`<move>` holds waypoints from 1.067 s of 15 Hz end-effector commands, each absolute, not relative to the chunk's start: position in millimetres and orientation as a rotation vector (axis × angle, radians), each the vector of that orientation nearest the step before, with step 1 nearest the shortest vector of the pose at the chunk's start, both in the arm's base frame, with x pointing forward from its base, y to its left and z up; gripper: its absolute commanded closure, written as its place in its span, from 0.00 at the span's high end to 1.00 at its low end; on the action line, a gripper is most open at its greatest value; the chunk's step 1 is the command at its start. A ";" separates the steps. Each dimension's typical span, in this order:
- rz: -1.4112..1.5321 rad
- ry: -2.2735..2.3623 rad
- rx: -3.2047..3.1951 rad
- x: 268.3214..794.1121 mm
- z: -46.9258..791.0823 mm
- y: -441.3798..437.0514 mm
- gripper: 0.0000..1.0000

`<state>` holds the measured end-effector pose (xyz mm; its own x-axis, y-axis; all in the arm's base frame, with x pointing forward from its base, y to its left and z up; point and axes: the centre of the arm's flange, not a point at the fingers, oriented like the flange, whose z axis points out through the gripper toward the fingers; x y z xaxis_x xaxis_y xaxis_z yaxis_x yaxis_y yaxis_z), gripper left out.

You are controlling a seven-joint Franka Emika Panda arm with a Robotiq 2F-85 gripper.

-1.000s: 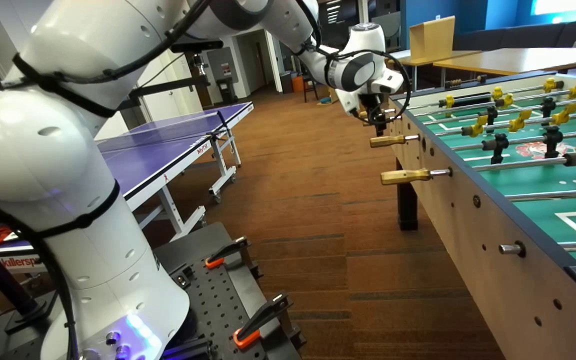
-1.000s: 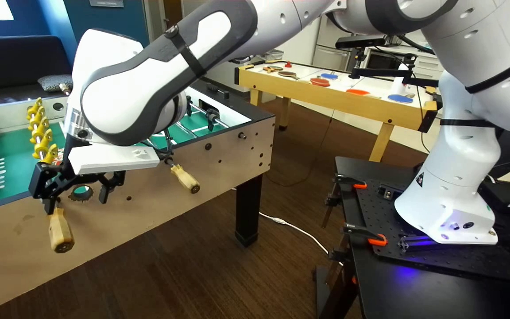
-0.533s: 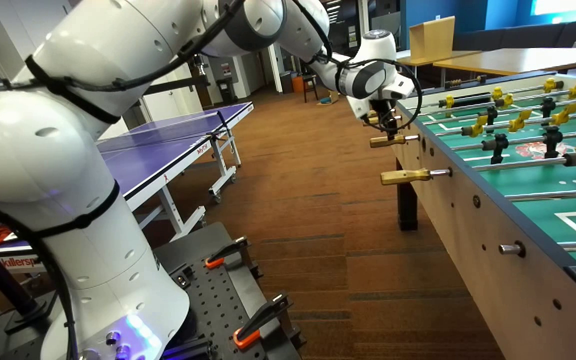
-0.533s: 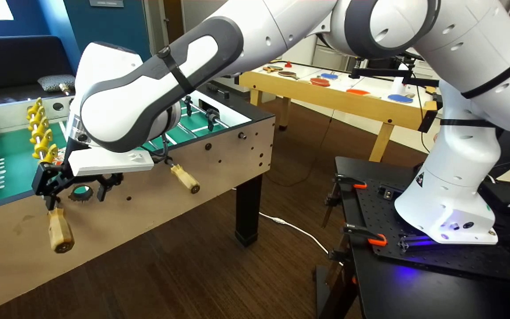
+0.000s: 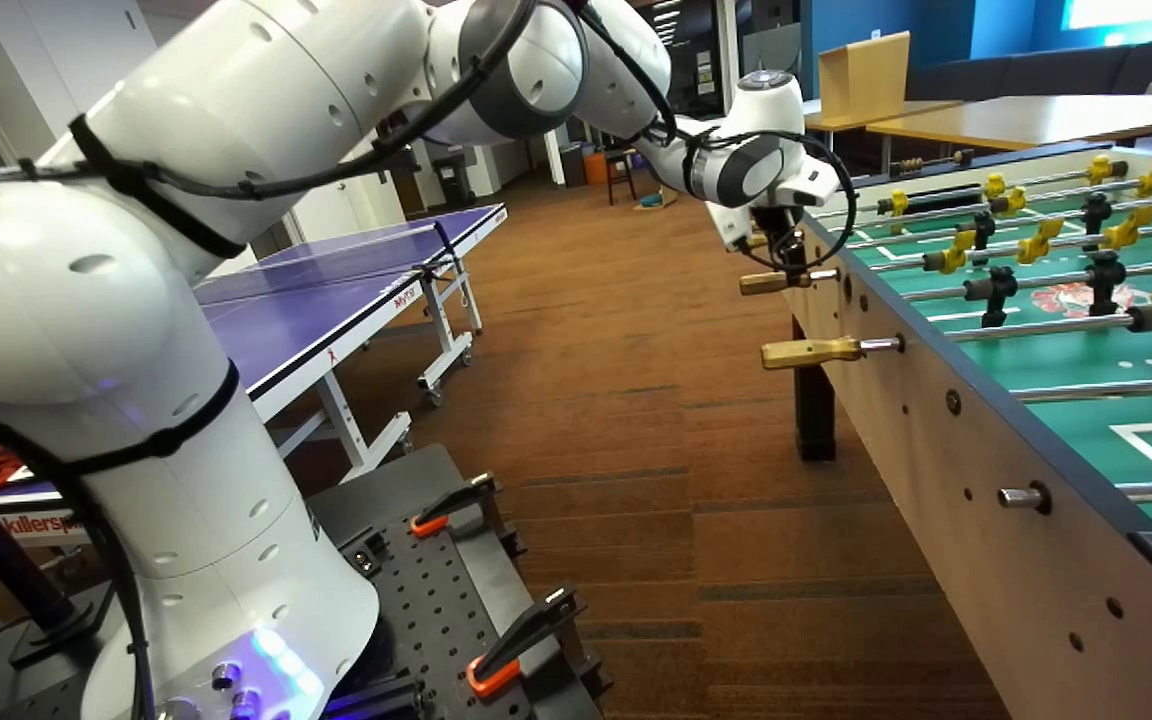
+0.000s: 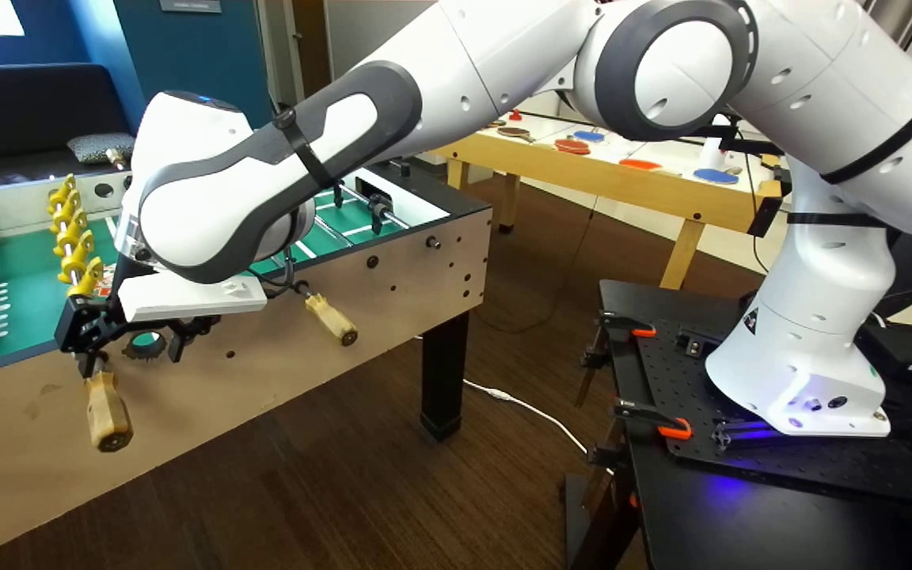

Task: Pull out the fourth stick from the left

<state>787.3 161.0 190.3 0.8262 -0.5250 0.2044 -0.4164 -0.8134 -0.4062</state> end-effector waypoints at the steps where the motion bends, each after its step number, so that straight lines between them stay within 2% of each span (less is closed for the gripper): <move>1: -0.442 0.710 -2.662 787.7 190.6 161.0 1.00; 16: -0.422 0.767 -2.581 788.5 155.0 163.0 1.00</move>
<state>781.5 161.5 156.1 0.8218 -0.5455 0.1646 -0.4456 -0.7953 -0.4111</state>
